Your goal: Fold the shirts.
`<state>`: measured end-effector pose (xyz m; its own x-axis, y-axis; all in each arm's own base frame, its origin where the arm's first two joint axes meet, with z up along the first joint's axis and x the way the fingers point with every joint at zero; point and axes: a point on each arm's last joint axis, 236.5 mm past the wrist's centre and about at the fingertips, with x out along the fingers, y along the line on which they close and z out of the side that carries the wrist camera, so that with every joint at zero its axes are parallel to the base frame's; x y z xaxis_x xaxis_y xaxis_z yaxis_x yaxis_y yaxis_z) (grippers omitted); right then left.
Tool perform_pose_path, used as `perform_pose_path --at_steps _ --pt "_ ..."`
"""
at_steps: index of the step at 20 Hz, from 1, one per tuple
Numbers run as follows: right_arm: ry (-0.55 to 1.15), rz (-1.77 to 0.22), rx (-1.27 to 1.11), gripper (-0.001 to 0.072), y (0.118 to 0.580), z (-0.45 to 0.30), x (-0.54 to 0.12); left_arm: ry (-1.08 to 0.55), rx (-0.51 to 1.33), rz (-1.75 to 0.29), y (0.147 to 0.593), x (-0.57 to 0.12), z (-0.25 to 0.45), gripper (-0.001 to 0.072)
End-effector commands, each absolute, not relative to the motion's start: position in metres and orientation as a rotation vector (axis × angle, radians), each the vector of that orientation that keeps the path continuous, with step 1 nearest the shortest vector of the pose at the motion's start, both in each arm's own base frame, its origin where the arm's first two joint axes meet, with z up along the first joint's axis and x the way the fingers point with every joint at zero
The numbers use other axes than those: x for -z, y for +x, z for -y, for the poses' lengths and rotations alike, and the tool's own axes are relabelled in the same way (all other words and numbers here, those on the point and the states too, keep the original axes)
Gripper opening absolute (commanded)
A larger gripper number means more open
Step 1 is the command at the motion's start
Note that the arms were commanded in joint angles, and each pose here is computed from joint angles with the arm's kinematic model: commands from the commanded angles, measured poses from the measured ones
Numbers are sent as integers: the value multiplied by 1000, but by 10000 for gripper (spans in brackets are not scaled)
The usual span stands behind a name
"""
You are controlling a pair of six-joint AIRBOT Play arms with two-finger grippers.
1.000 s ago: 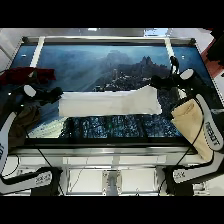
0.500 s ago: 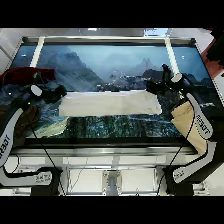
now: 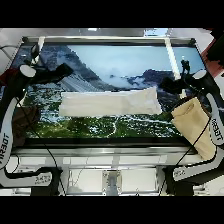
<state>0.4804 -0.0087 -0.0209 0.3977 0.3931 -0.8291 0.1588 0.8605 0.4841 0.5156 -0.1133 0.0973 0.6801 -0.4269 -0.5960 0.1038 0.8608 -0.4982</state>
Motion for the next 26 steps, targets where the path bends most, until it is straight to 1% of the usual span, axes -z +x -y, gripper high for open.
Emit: perform_pose_path --at_steps 1,2,3,4,5,6,9,11,16,19,23,24,25,26 --pt "713 -1267 -195 508 459 16 36 -268 499 -746 502 -109 186 657" --pt "763 -1270 -216 532 461 14 41 -221 520 -790 493 -94 202 637" --pt "783 -1264 -237 543 465 12 47 -202 537 -831 486 -80 218 637" --pt "793 -1258 -240 585 468 11 54 -183 553 -853 482 -69 232 637" --pt "797 -1254 -227 613 472 13 61 -168 561 -871 480 -57 243 637" --pt "790 -1247 -220 622 475 15 68 -155 566 -898 477 -42 252 636" --pt "791 -1264 -214 622 476 17 88 -150 584 -1020 463 3 269 637" --pt "794 -1288 -225 622 473 15 100 -153 588 -1058 458 18 274 636" --pt "832 -1318 -255 622 471 -1 112 -161 587 -1062 459 22 275 636" --pt "811 -1329 -352 621 471 -31 109 -161 585 -1058 460 22 275 636" --pt "756 -1380 -416 611 463 -68 112 -158 584 -1058 460 22 274 628" --pt "751 -1390 -432 563 461 -76 111 -158 584 -1060 460 23 274 562" --pt "756 -1398 -451 411 459 -83 109 -157 583 -1062 460 25 274 481" --pt "780 -1395 -471 168 459 -88 104 -157 582 -1067 460 27 274 368"
